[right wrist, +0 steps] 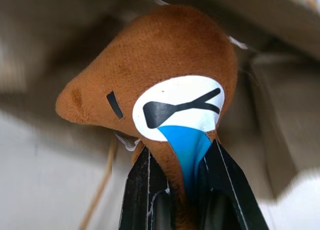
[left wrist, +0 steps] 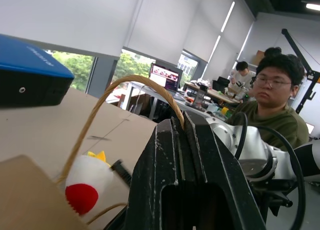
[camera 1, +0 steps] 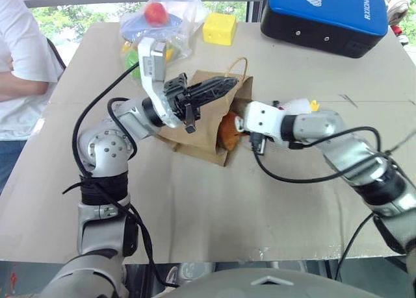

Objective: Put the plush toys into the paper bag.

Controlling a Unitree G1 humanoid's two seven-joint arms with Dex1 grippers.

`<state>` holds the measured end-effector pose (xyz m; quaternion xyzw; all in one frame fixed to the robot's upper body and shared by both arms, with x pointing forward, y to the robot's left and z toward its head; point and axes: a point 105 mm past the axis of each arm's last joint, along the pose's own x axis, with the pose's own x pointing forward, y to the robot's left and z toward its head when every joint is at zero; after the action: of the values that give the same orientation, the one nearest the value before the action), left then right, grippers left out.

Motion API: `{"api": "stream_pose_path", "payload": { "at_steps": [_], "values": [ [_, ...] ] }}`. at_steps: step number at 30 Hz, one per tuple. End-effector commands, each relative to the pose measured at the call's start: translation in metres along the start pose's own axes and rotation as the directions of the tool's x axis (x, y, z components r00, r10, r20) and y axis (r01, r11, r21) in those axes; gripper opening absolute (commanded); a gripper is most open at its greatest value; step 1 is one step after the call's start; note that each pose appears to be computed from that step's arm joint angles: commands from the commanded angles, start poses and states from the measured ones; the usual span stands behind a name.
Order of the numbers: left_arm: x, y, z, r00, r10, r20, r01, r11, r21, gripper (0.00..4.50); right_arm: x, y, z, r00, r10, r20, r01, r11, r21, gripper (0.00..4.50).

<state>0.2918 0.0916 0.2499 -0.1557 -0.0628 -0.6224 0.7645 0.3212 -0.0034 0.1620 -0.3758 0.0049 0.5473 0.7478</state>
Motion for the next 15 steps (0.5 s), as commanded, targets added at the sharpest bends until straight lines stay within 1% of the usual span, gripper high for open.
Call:
{"api": "stream_pose_path", "payload": {
  "at_steps": [1,3,4,5,9,13,15],
  "values": [
    [-0.001,-0.016,0.003,0.999,-0.015,0.032,0.015,1.0,0.017,0.0,0.023,-0.005,0.014,0.996,0.051,0.079,-0.051,0.999,-0.011,0.38],
    [-0.006,-0.016,0.003,0.999,0.008,0.038,-0.009,1.0,0.017,0.0,0.016,-0.01,0.005,0.997,0.026,0.071,-0.024,0.999,-0.034,1.12],
    [-0.008,-0.016,0.002,0.999,0.017,0.036,-0.018,1.0,0.019,0.0,0.01,-0.01,0.003,0.997,0.016,0.076,-0.013,0.999,-0.043,1.77],
    [-0.01,-0.016,0.001,0.999,0.021,0.03,-0.022,0.999,0.023,0.0,0.003,-0.01,0.003,0.995,0.005,0.096,-0.003,1.0,-0.016,2.1],
    [-0.013,-0.015,0.0,0.999,0.029,0.031,-0.03,0.999,0.027,0.0,-0.026,0.003,0.002,0.991,0.008,0.13,-0.015,0.999,0.05,2.1],
    [-0.015,-0.013,-0.001,1.0,0.021,0.022,-0.022,0.998,0.054,0.0,-0.054,0.002,0.002,0.988,-0.072,0.138,0.053,0.988,0.143,2.1],
    [-0.015,-0.011,-0.002,1.0,0.008,0.018,-0.009,0.998,0.06,0.0,-0.061,0.0,0.001,0.986,-0.11,0.122,0.089,0.981,0.17,2.1]
  ]
}}
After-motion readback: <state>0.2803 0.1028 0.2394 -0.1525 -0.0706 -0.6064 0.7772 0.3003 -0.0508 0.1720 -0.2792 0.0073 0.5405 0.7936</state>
